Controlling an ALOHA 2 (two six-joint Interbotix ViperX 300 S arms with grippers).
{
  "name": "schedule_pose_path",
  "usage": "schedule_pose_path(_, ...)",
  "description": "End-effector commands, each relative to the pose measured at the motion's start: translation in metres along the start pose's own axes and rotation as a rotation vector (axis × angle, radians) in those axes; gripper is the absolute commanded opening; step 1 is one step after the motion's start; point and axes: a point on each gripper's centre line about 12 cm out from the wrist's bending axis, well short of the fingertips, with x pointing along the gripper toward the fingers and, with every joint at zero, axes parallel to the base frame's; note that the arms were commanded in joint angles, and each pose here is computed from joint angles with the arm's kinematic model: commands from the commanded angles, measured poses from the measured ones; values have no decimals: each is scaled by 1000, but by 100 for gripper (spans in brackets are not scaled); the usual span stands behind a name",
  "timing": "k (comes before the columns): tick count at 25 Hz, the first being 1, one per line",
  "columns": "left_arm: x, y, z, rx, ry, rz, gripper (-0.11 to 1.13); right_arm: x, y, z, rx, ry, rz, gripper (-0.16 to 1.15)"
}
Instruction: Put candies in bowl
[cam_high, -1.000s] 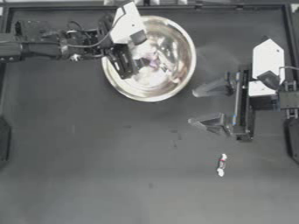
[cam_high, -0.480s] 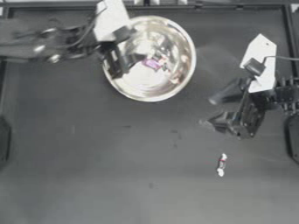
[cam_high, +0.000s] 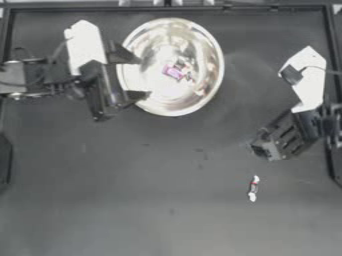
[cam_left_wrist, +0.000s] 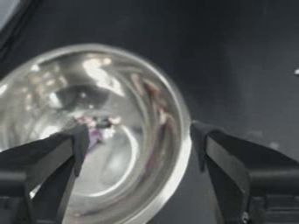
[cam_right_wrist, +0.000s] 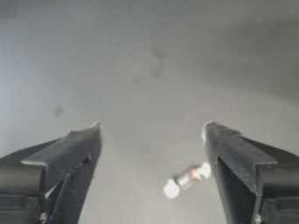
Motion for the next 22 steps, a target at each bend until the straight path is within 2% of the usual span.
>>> schedule_pose_path(1,-15,-5,6,-4,-72,-24,99,-4,12,-7,100,-12,-46,98)
schedule_pose_path(5,-21,-10,1,-8,-79,-40,99,3,19,-22,236,12,-85,98)
schedule_pose_path(7,-25,-11,-1,-12,-92,-47,99,5,25,-29,281,22,-99,98)
schedule_pose_path(13,-26,-13,-10,-12,-116,-65,99,14,39,-51,423,78,-190,98)
schedule_pose_path(19,-28,-16,-19,-11,-133,-82,99,28,47,-65,531,126,-250,98)
schedule_pose_path(22,-32,-17,-25,-13,-148,-91,99,38,49,-72,556,145,-288,98)
